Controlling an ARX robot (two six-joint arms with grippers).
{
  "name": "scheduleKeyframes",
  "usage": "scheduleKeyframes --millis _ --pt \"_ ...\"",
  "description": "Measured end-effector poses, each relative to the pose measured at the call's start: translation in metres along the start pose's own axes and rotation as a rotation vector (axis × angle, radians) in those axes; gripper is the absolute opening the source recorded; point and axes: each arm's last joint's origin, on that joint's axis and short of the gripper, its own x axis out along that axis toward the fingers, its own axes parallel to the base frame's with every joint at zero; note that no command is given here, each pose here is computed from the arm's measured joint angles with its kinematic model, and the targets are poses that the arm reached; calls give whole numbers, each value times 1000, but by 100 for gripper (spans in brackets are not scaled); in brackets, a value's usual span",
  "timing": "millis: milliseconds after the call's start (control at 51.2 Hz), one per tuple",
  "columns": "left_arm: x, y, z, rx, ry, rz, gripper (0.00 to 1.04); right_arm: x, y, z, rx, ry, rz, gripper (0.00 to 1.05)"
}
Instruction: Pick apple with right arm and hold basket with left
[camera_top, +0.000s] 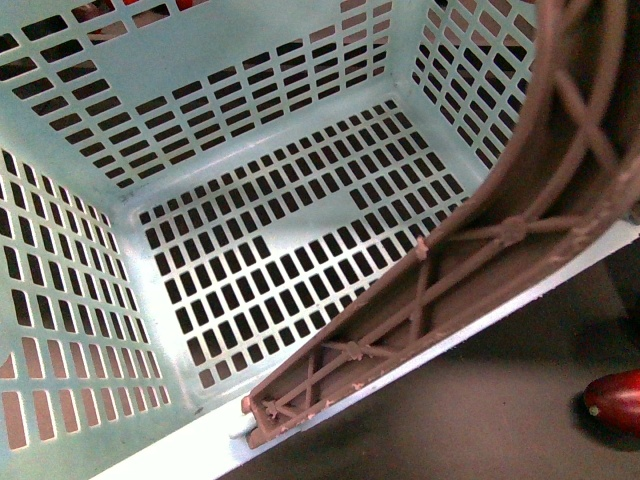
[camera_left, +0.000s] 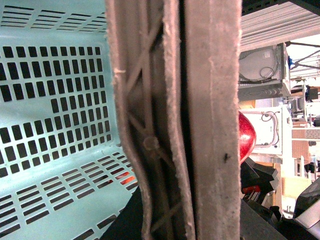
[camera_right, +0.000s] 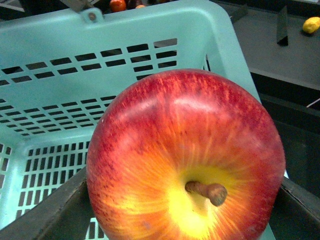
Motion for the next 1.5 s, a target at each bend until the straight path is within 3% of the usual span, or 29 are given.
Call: scheduleKeyframes --millis 59,234,527,664,781,1230,1504 --pt "0 0 0 0 0 0 17 0 -1 0 1 0 -11 97" --pt "0 0 0 0 0 0 17 -3 -9 4 15 -21 -84 96" --pt "2 1 0 7 -6 10 17 -36 -52 23 112 -143 -503 96" --pt "2 1 0 -2 -1 7 17 -44 -57 24 124 -161 -541 96" --pt "2 0 -1 -4 12 0 17 -51 -59 5 117 -279 -370 75" --pt "2 1 -1 0 4 4 17 -82 -62 -64 118 -266 -366 5" --pt "2 1 -1 -4 4 4 17 -99 -67 -88 122 -272 -373 2"
